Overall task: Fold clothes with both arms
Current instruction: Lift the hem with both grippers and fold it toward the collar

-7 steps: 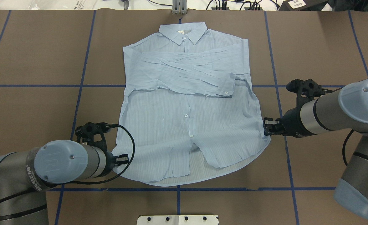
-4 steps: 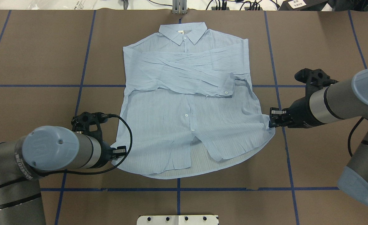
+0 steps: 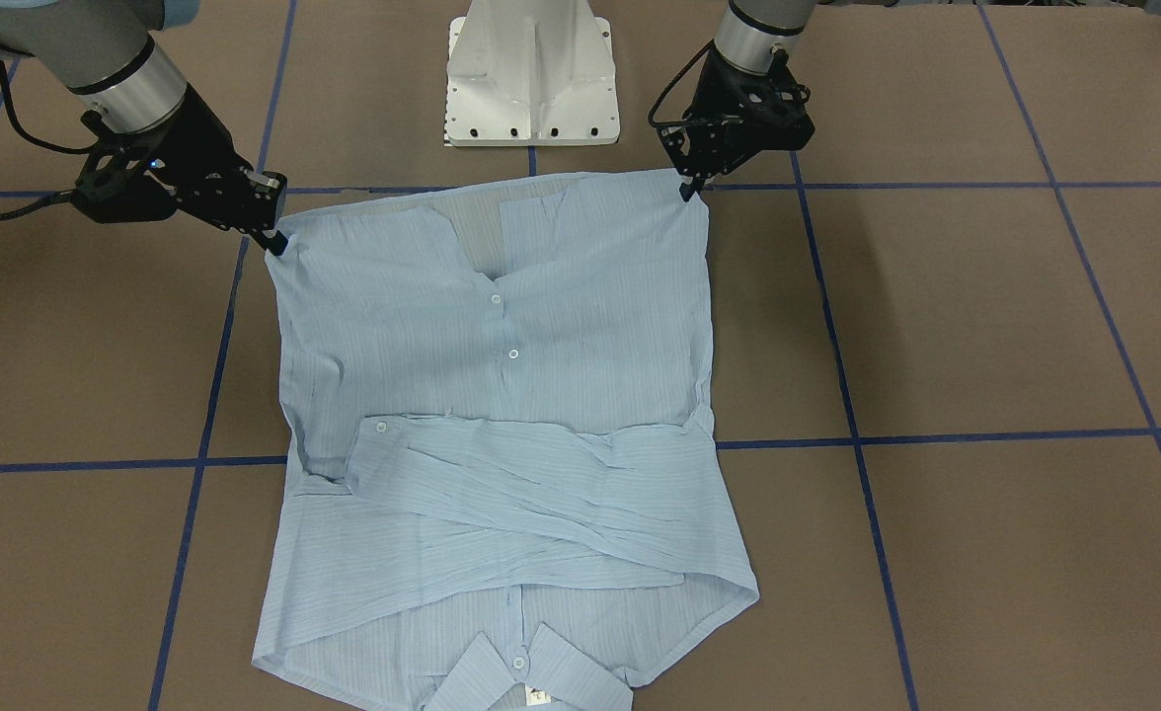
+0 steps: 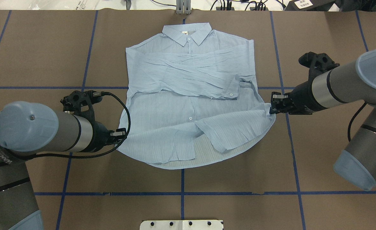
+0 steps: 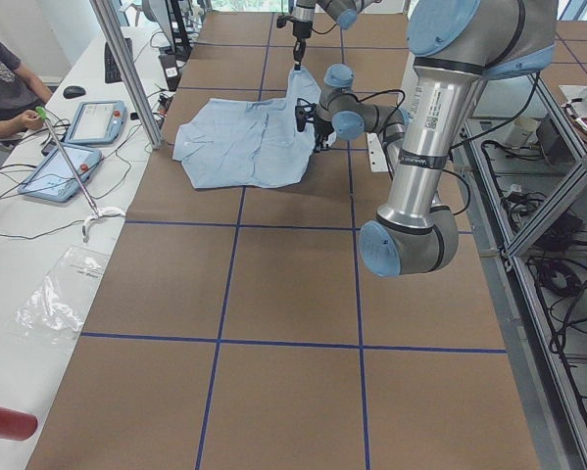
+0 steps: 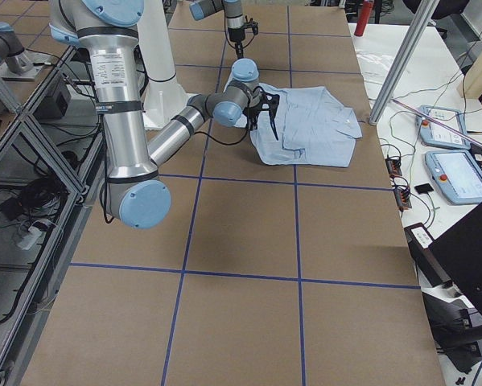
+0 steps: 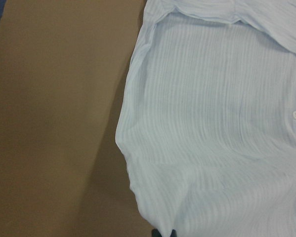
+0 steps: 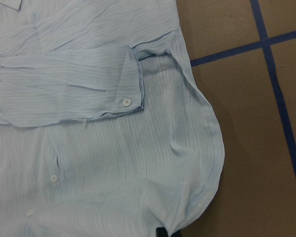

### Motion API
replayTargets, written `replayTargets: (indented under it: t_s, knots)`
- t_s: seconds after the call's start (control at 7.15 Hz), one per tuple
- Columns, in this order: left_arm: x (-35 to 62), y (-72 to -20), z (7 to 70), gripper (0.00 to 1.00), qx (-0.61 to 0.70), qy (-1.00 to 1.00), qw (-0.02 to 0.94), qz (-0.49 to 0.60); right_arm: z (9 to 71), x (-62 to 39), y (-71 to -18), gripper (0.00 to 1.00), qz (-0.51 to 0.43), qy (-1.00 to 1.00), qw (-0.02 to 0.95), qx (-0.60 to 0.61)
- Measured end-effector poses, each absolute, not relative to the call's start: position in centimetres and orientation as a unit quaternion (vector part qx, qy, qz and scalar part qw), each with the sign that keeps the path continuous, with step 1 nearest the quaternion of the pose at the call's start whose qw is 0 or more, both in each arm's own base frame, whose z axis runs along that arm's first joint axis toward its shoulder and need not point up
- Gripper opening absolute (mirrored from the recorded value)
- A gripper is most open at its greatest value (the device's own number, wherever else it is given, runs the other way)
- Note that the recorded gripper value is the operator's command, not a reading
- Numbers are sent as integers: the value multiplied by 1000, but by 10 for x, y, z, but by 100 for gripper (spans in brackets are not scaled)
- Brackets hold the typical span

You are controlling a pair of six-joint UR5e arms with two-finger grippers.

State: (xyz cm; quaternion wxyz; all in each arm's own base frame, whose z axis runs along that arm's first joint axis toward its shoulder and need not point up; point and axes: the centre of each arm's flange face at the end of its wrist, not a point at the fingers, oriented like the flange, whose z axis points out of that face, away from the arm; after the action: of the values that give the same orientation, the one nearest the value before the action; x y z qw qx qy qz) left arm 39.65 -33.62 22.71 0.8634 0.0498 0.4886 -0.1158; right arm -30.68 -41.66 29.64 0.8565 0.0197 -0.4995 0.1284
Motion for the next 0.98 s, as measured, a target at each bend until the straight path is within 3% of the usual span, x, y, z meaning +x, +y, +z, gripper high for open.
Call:
replayTargets:
  t_s: [0.98]
  knots:
    - [393,-482,264,0,102,543,814,-178,280,-312,-585,0,217,-473,853,46]
